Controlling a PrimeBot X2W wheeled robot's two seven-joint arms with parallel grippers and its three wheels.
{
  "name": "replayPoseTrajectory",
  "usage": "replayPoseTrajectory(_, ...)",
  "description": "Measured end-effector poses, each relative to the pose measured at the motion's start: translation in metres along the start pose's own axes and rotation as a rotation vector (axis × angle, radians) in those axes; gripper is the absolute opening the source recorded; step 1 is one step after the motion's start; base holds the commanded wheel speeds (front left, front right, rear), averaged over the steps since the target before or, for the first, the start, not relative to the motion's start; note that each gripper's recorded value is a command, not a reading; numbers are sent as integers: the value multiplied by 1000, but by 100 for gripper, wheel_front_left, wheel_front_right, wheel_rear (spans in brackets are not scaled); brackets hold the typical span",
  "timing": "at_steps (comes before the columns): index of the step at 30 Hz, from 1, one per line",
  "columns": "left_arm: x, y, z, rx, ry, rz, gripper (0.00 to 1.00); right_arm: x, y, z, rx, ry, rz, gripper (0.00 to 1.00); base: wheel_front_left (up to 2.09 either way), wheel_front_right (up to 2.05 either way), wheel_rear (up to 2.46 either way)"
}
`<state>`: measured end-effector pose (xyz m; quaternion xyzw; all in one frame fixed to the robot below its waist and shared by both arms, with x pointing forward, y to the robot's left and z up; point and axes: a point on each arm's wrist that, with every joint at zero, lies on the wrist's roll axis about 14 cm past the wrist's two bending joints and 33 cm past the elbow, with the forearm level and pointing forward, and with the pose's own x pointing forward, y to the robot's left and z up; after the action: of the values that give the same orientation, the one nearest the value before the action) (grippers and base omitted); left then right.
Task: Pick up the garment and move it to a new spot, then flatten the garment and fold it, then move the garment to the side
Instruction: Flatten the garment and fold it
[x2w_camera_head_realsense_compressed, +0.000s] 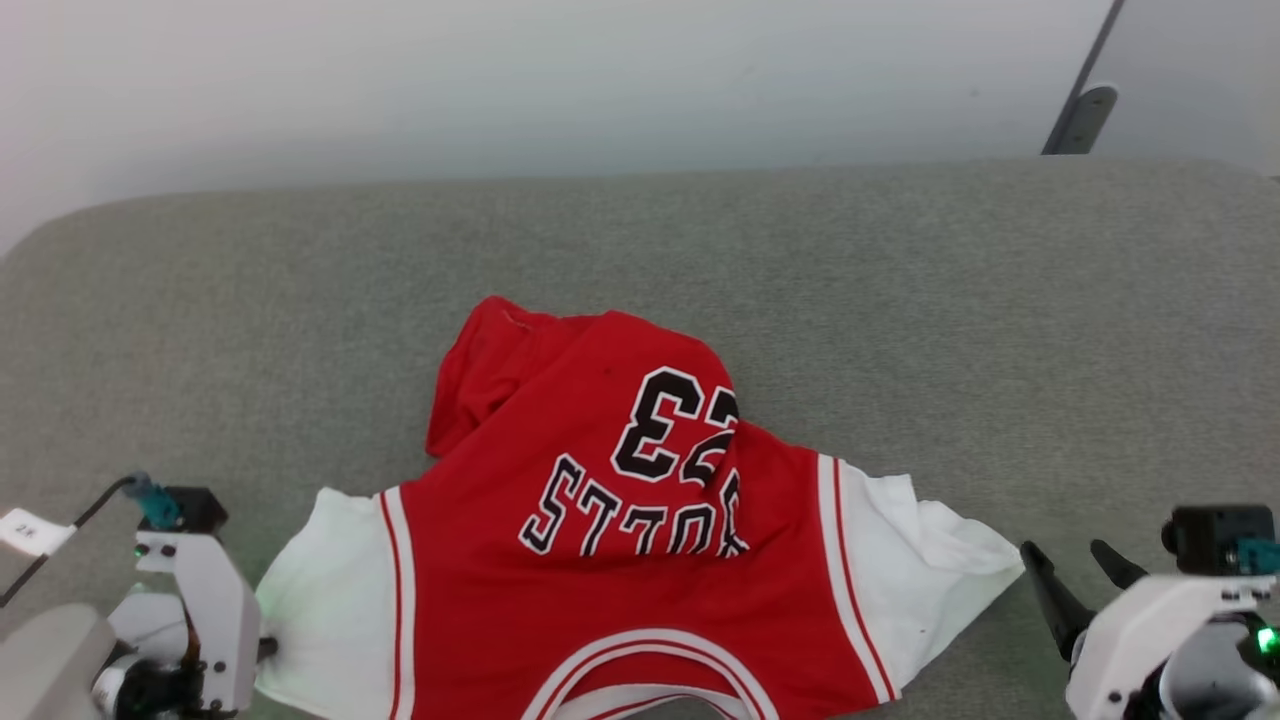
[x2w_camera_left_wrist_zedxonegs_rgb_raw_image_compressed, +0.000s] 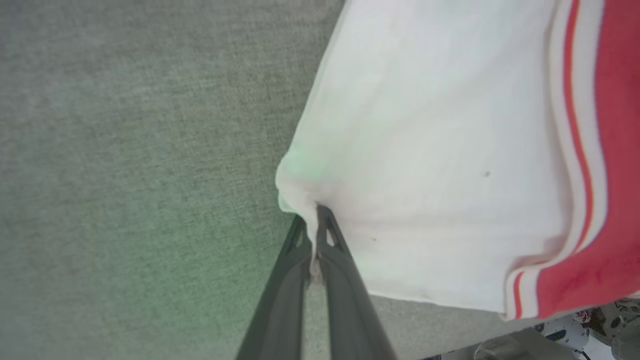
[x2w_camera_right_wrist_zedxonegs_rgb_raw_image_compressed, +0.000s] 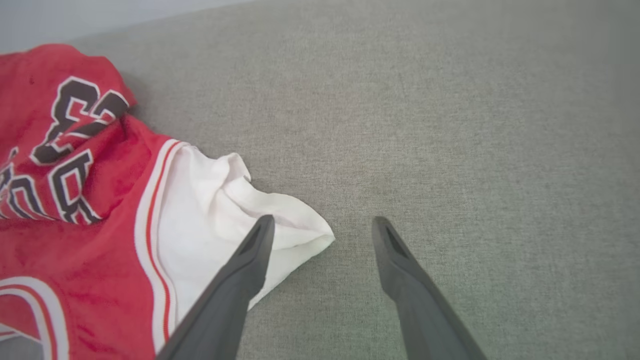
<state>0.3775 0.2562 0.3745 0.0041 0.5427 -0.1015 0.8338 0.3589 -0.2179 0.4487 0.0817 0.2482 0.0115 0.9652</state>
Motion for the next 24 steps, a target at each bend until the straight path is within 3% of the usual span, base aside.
replayPoseTrajectory(15,3,0,7,-6,-33,-22,0,54,9,-49,-23,403,75,100,0,0,0)
replayPoseTrajectory(16,4,-1,7,-8,-37,-24,0,56,7,-51,-28,426,72,84,0,0,0)
replayPoseTrajectory(17,4,0,8,-9,-38,-23,0,58,8,-54,-27,447,75,11,0,0,0)
replayPoseTrajectory(18,4,0,7,-10,-37,-22,0,60,9,-54,-28,464,80,0,0,0,0)
replayPoseTrajectory(24,-2,-3,21,11,-68,-26,0,64,11,-46,-9,484,99,0,0,0,0)
